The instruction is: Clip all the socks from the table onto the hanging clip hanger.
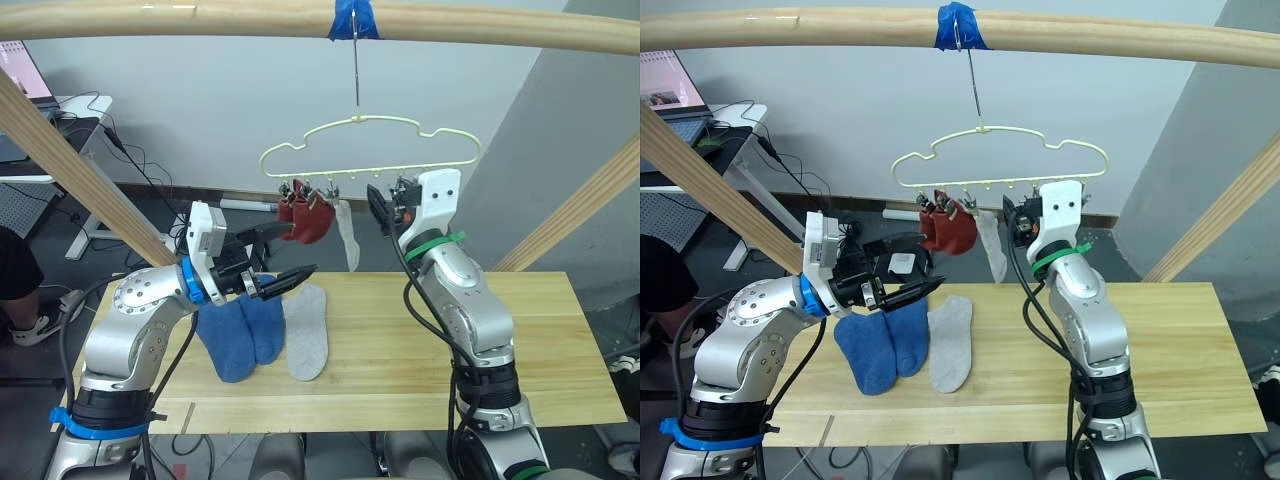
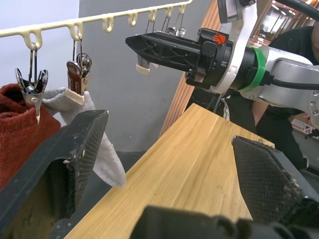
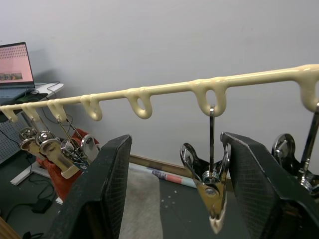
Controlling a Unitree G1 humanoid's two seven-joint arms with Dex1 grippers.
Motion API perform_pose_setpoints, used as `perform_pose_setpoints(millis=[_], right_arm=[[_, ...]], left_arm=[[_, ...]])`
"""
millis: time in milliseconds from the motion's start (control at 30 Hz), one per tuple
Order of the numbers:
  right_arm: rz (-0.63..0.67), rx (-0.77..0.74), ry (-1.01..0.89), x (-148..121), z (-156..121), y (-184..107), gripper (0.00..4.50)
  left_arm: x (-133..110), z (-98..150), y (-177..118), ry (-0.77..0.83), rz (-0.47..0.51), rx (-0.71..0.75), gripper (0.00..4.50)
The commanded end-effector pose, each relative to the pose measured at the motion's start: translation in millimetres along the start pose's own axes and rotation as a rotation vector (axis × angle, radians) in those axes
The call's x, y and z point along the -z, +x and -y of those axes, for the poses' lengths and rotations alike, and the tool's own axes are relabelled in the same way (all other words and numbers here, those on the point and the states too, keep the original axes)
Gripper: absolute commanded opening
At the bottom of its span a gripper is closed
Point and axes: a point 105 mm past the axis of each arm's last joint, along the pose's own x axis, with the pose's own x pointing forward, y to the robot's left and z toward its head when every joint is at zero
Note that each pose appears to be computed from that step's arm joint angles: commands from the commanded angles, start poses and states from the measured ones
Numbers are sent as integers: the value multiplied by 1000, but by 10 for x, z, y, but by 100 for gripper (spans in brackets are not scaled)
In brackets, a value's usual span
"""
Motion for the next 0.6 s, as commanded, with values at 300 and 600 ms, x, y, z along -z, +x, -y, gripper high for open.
perform_pose_setpoints(millis=[300,600], right_arm=[[48,-9,27,-124,-34,14,237],[48,-9,20,-123,-40,16,175]], left_arm=[[-55,22,4,39,18,8,450],[-38,31,-5,39,12,9,450]])
